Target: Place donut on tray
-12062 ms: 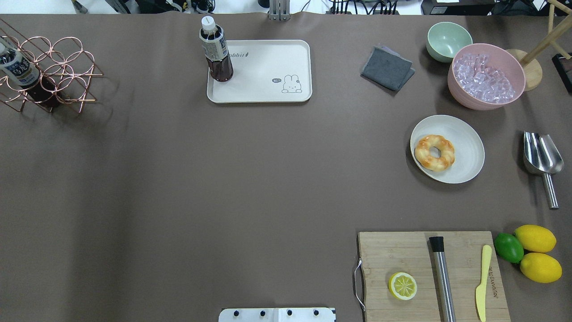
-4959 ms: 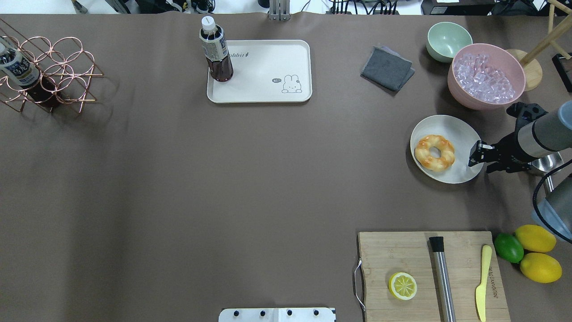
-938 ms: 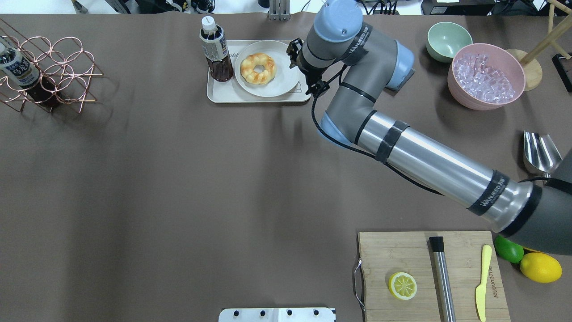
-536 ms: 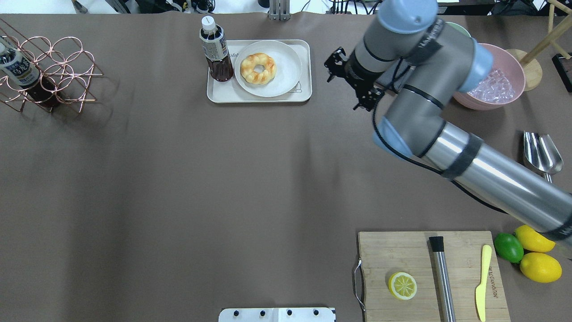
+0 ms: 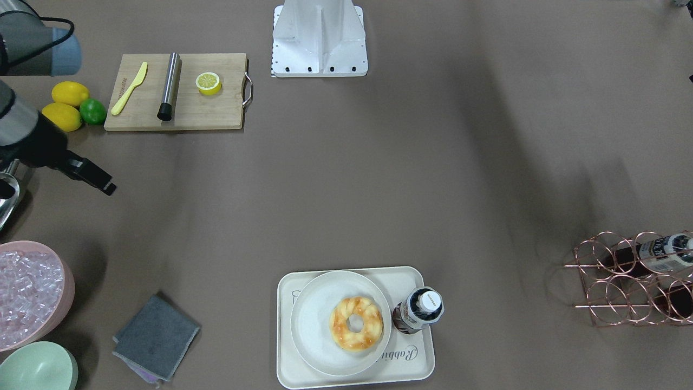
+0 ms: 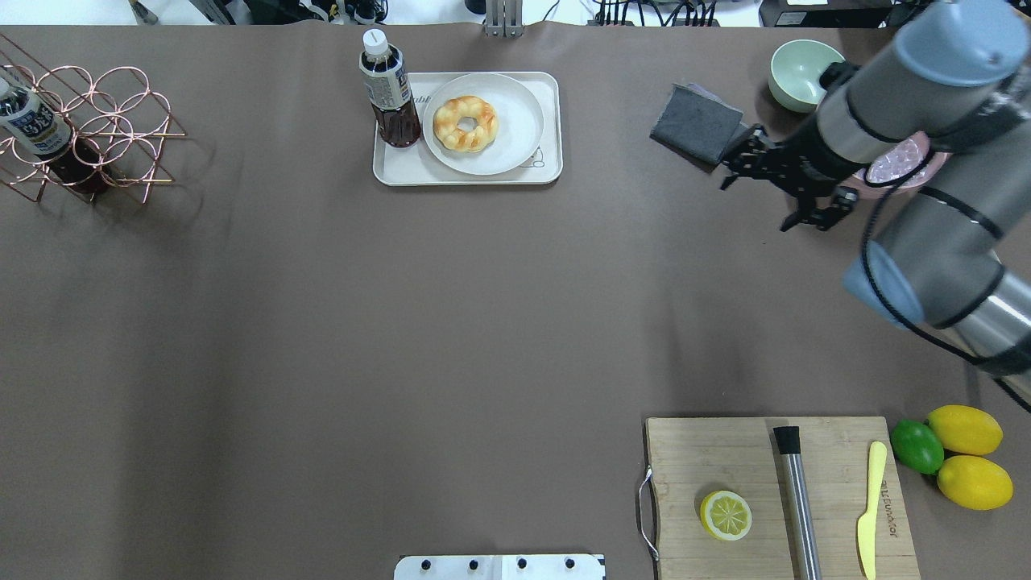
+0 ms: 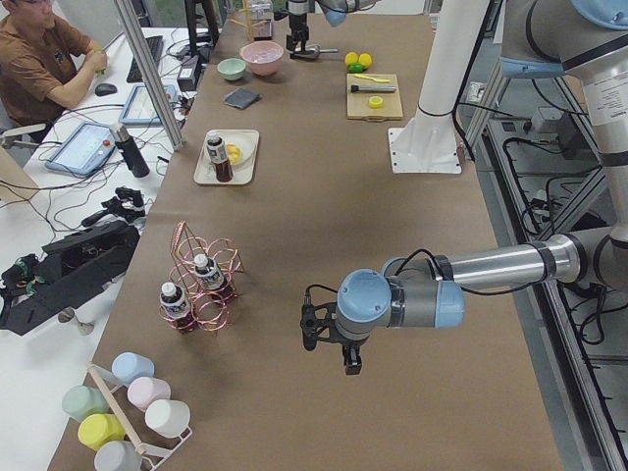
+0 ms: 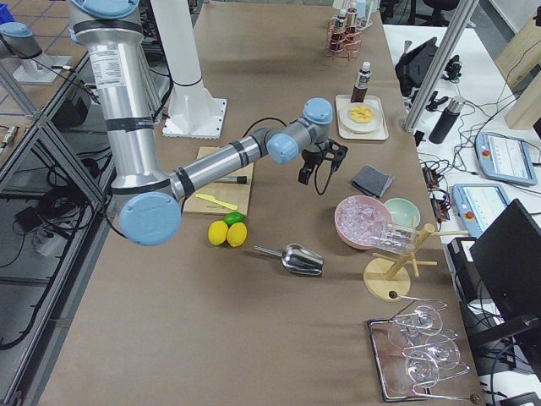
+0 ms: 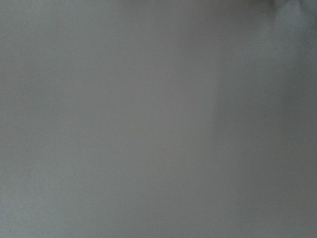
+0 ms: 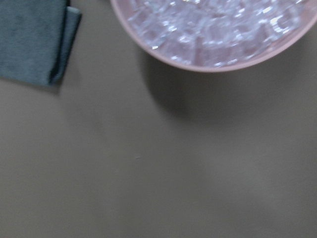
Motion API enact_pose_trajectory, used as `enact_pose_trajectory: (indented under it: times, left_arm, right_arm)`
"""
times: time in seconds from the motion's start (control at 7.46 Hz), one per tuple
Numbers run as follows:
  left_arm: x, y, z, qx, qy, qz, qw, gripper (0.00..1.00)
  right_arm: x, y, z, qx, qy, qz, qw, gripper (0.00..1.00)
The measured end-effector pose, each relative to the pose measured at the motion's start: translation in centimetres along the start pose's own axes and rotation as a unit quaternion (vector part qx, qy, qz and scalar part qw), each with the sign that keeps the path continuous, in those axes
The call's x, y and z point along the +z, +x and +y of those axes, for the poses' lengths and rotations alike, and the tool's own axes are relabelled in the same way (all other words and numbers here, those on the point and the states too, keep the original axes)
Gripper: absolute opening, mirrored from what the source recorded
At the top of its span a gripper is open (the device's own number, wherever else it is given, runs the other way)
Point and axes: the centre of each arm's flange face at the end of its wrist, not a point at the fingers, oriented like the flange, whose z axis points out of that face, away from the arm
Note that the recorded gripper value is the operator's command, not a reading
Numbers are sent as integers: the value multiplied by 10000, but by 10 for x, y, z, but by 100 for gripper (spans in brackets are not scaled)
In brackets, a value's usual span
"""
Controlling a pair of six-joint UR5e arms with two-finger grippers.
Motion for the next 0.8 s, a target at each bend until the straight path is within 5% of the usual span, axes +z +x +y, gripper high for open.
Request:
enact_pose_trajectory:
  times: [0.4, 0.8]
  left_arm:
    - [0, 0, 0, 0, -4, 0, 10000, 98]
    - [-1, 2, -4, 34, 23, 7, 10000, 98]
  right_arm:
    - [-25, 171, -45, -1278, -8, 489, 9906, 100]
    - [-55, 298, -93, -1957, -34, 754, 9777, 100]
